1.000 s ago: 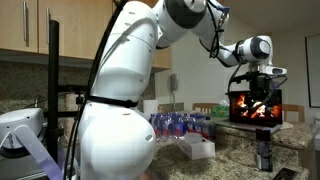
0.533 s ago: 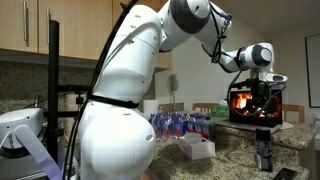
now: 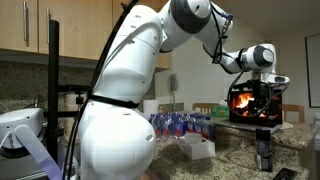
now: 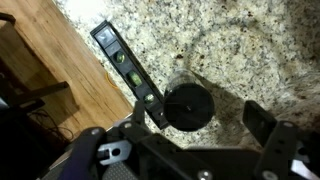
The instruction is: Pick up the seal tape and the other two objects and place them on top of the box over the counter
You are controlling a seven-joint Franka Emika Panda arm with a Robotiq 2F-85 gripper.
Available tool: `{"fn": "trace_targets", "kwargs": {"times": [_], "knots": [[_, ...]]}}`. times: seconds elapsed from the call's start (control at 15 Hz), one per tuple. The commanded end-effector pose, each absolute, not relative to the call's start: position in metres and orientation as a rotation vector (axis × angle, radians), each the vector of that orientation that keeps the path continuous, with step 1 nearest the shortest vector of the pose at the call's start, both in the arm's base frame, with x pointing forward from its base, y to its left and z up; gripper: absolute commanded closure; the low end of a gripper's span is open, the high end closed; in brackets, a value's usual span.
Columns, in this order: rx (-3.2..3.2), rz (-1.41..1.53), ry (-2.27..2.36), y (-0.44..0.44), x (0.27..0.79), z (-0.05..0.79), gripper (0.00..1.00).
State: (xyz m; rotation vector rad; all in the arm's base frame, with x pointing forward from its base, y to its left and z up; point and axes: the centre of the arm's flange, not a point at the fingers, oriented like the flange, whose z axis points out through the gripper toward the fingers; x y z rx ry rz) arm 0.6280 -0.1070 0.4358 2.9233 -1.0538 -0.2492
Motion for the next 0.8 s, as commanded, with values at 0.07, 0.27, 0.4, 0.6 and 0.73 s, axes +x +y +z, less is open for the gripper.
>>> {"fn": "trace_targets", "kwargs": {"times": [0.07,0.27,0.4,0.6,0.73], "knots": [[2.887,-0.322,-1.07,-0.104,0.623,0.413,0.0],[2.875,-0.35,-1.072,-0.103,0.622,0.403,0.0],[2.871,-0.366,-1.064,-0.103,0.623,0.399,0.0],[2.869,-0.386,-1.06,-0.103,0.622,0.396,0.0],[2.863,-0.386,-1.057,-0.103,0.621,0.395,0.22]]}}
